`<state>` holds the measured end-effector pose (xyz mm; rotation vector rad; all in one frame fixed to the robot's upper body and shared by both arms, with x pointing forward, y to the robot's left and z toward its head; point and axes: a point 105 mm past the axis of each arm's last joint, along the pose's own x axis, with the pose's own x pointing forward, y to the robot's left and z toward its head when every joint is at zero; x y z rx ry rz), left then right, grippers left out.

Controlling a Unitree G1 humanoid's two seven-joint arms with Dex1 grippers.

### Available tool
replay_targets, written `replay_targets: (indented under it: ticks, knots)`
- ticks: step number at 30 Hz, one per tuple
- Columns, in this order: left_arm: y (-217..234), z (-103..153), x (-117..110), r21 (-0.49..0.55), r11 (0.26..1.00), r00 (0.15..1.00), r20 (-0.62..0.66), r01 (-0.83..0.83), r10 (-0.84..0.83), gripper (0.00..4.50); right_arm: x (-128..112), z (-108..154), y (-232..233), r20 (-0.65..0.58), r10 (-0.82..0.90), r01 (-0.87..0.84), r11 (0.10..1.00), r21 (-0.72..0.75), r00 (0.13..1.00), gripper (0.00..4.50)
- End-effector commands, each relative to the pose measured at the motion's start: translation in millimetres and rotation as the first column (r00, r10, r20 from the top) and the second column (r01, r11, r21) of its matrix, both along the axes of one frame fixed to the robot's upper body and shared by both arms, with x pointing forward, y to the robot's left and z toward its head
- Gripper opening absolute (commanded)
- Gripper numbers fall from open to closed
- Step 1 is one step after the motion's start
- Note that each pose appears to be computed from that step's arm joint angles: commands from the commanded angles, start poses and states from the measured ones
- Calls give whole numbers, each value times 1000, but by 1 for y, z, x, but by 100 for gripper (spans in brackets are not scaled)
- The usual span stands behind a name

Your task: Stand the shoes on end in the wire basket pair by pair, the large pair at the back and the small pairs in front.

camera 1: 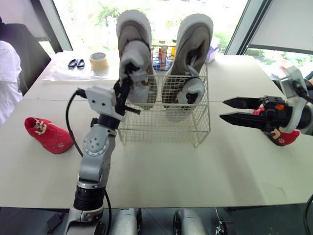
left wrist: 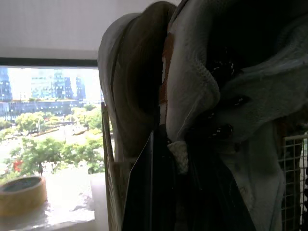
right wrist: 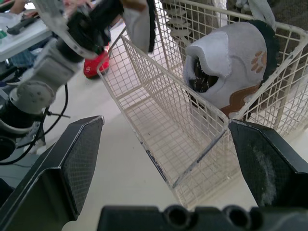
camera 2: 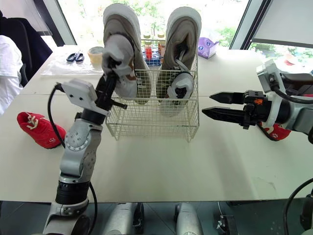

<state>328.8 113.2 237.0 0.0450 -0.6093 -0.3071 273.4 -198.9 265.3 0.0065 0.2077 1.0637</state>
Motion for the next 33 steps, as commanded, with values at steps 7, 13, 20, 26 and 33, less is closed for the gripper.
replay_targets:
  ticks: [7,13,20,26,33]
  knots:
    - [16,-47,15,-159,987,961,-276,-37,-8,12,-3,11,2,56,-4,3,1000,19,998,450]
    - [24,-41,-1,-211,977,943,-319,27,-95,110,1,6,1,50,-12,11,1000,23,999,450]
    - [31,-38,-20,-191,978,919,-365,84,-150,295,5,2,-1,44,-9,8,1000,21,999,450]
    - [43,-42,-52,-337,918,833,-431,209,-348,295,7,-5,-4,28,-1,1,1000,5,1000,450]
    - [60,-27,-71,-398,862,775,-417,314,-475,415,20,-11,-19,47,-113,114,994,-5,992,450]
